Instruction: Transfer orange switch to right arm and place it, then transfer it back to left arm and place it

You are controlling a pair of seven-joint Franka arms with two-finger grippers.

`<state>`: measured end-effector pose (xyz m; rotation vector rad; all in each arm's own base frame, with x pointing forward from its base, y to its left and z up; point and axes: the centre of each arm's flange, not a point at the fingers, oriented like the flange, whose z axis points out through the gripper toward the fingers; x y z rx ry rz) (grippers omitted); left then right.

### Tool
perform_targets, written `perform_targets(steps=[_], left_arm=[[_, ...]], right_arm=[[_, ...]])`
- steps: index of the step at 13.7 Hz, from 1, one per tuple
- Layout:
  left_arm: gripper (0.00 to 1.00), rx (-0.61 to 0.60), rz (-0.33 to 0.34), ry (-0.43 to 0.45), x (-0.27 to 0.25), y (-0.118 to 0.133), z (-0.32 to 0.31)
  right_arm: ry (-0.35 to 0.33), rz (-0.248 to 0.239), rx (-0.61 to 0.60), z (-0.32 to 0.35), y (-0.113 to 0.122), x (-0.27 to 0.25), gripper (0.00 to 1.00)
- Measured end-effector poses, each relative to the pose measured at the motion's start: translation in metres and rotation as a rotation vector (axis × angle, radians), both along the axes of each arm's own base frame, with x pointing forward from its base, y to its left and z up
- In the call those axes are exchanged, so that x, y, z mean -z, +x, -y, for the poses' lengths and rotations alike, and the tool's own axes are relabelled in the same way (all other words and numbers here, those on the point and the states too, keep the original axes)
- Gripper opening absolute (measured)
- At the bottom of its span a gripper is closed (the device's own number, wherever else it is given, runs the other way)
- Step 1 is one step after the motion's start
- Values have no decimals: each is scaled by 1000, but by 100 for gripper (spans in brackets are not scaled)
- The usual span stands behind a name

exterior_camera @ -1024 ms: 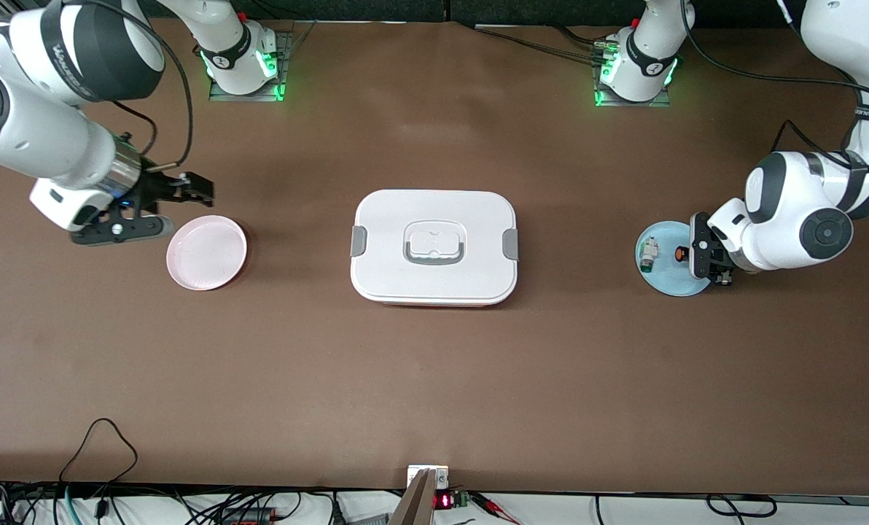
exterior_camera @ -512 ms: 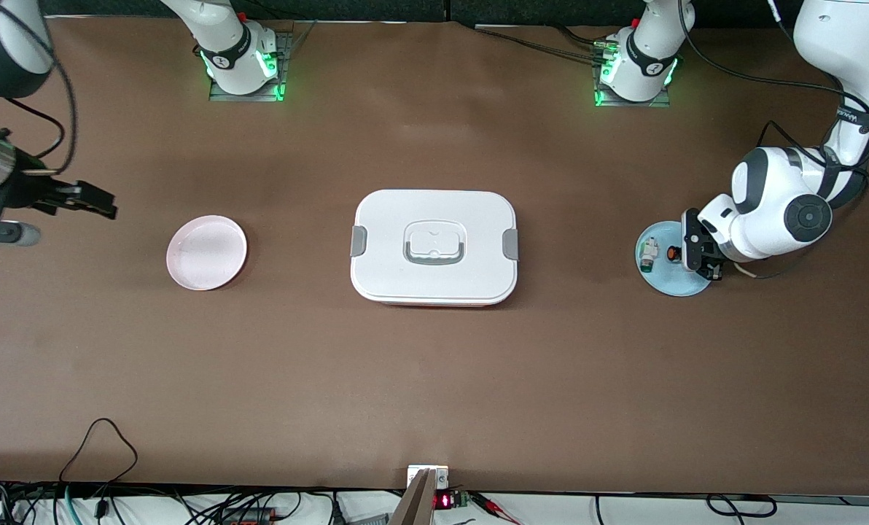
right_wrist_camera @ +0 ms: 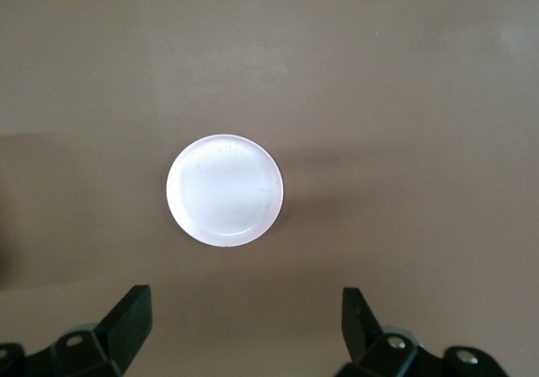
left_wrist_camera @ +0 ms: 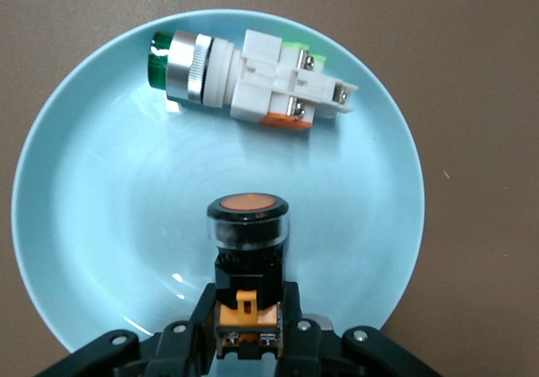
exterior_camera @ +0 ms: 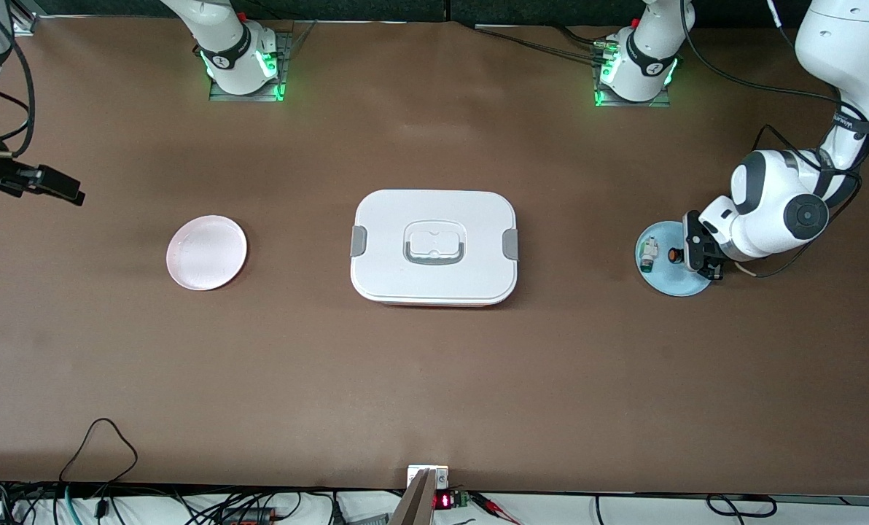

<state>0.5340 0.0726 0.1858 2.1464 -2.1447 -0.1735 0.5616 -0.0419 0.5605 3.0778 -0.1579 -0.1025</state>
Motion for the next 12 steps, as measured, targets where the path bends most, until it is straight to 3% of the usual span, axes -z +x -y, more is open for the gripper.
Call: perform_targets(steps=[2,4,9,10,12], left_arm=[[33,0,1,0,0,0,0],[47,-2,-1,-1,2,0,0],[94,-38,6,4,-1,3,0],[100,-59,0,9,-3,4,0],[100,-116,-36,26,-16,10,4]], right_arm=[[2,1,-40,-2,-8,-1,100],[3,13,-57,-2,-10,-7,100],[0,51,-54,0,-12,-31,100],[-1,55,-54,0,-11,-33,100],[-1,61,-55,0,-11,-36,100]])
